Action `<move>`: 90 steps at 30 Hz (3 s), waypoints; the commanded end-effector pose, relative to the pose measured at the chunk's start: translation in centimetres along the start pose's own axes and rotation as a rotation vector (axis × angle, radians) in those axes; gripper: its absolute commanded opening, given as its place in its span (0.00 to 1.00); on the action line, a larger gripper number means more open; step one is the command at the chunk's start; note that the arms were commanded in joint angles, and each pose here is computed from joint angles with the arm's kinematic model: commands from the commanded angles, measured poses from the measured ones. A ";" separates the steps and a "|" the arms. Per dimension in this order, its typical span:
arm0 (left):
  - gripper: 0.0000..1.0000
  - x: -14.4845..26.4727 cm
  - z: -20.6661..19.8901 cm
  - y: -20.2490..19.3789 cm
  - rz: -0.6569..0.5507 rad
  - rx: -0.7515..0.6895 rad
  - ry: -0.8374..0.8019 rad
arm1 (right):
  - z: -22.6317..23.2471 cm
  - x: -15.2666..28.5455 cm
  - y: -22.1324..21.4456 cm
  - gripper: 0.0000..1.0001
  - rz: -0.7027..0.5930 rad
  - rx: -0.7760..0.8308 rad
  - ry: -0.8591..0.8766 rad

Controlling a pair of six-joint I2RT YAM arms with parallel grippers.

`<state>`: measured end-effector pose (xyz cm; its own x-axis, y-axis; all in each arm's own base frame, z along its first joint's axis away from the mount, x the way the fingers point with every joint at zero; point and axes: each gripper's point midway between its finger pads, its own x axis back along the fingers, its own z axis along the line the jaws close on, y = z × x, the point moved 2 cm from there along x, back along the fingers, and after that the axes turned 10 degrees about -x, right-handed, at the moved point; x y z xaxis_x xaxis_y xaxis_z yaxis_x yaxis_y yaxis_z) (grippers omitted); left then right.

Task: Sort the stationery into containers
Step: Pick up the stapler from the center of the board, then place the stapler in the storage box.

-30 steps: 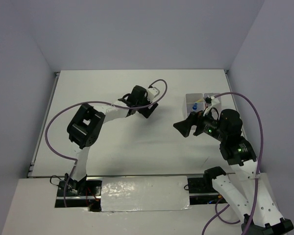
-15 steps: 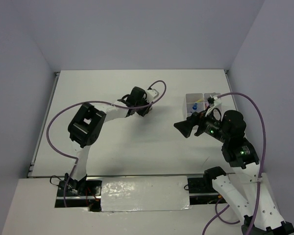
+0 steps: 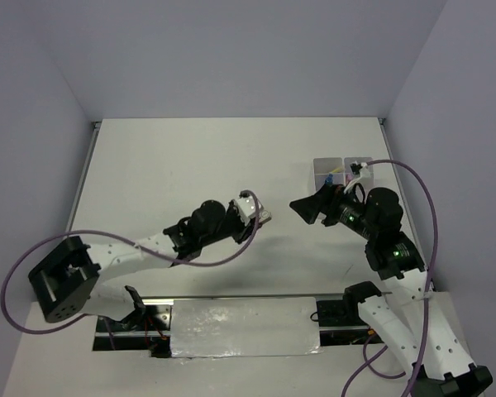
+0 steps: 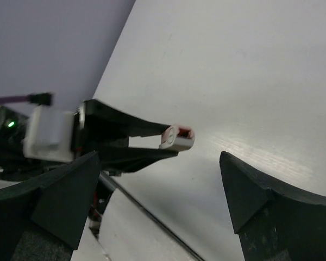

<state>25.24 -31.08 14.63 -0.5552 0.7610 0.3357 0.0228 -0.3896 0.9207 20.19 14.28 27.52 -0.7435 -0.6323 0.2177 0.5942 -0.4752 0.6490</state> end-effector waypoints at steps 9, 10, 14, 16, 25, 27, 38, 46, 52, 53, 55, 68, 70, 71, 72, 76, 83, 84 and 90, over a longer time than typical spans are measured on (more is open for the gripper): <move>0.00 4.5 -4.2 9.9 -0.410 -0.025 -0.005 | 3.1 -2.6 -4.4 0.90 0.119 -0.148 0.110; 0.00 4.7 -4.3 10.3 -0.422 -0.031 -0.006 | 3.1 -2.8 -4.8 0.90 0.125 -0.151 0.106; 0.00 5.4 -4.5 10.8 -0.444 -0.033 -0.007 | 2.3 -3.6 -6.0 0.86 0.157 -0.173 0.078; 0.00 5.5 -4.4 10.7 -0.443 -0.035 -0.003 | 2.1 -3.8 -6.4 0.81 0.164 -0.175 0.079; 0.00 5.7 -4.5 10.9 -0.446 -0.036 -0.007 | 2.8 -4.5 -7.7 0.42 0.218 -0.171 0.128; 0.00 5.4 -4.5 10.7 -0.432 -0.036 -0.006 | 3.4 -4.5 -7.9 0.11 0.235 -0.175 0.167; 0.99 5.9 1.4 9.7 -0.192 0.213 0.377 | -4.0 -4.1 -2.6 0.00 -0.007 -0.098 -0.294; 0.99 12.6 3.4 2.5 0.278 0.411 0.672 | -16.0 4.2 8.8 0.00 -0.612 -0.296 -0.925; 0.99 16.1 2.3 0.7 0.418 0.403 0.628 | -20.6 6.2 10.8 0.00 -0.795 -0.497 -1.111; 0.99 16.5 2.3 0.5 0.426 0.398 0.628 | -21.0 6.0 10.7 0.00 -0.789 -0.521 -1.123; 0.99 17.5 2.5 0.4 0.425 0.388 0.628 | -22.3 5.5 10.7 0.00 -0.797 -0.566 -1.143; 0.99 18.1 2.0 -0.2 0.366 0.375 0.561 | -24.6 3.2 11.8 0.00 -0.805 -0.580 -1.097; 0.99 18.2 2.0 -0.3 0.367 0.381 0.566 | -24.7 3.0 12.0 0.00 -0.798 -0.577 -1.100; 0.99 18.2 2.0 -0.3 0.362 0.386 0.563 | -24.9 2.8 11.9 0.00 -0.791 -0.580 -1.109; 0.99 18.3 1.9 -0.3 0.363 0.390 0.561 | -25.1 2.7 11.8 0.00 -0.783 -0.583 -1.111; 0.99 18.9 1.8 -0.1 0.347 0.414 0.548 | -25.9 2.3 10.8 0.00 -0.769 -0.610 -1.119; 0.99 20.0 2.0 0.1 0.322 0.429 0.546 | -26.6 2.1 9.7 0.03 -0.753 -0.627 -1.126; 0.99 19.9 2.0 0.1 0.317 0.432 0.542 | -26.6 2.1 9.7 0.04 -0.750 -0.625 -1.126; 0.99 19.9 2.0 0.2 0.319 0.431 0.542 | -26.4 2.1 9.7 0.09 -0.741 -0.623 -1.122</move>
<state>15.93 -14.83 21.83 -0.7970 0.2305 0.5583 0.5141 -0.2264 0.8273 31.37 -7.47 13.77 -0.5596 0.5089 0.6541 -0.1491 -0.8382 0.5246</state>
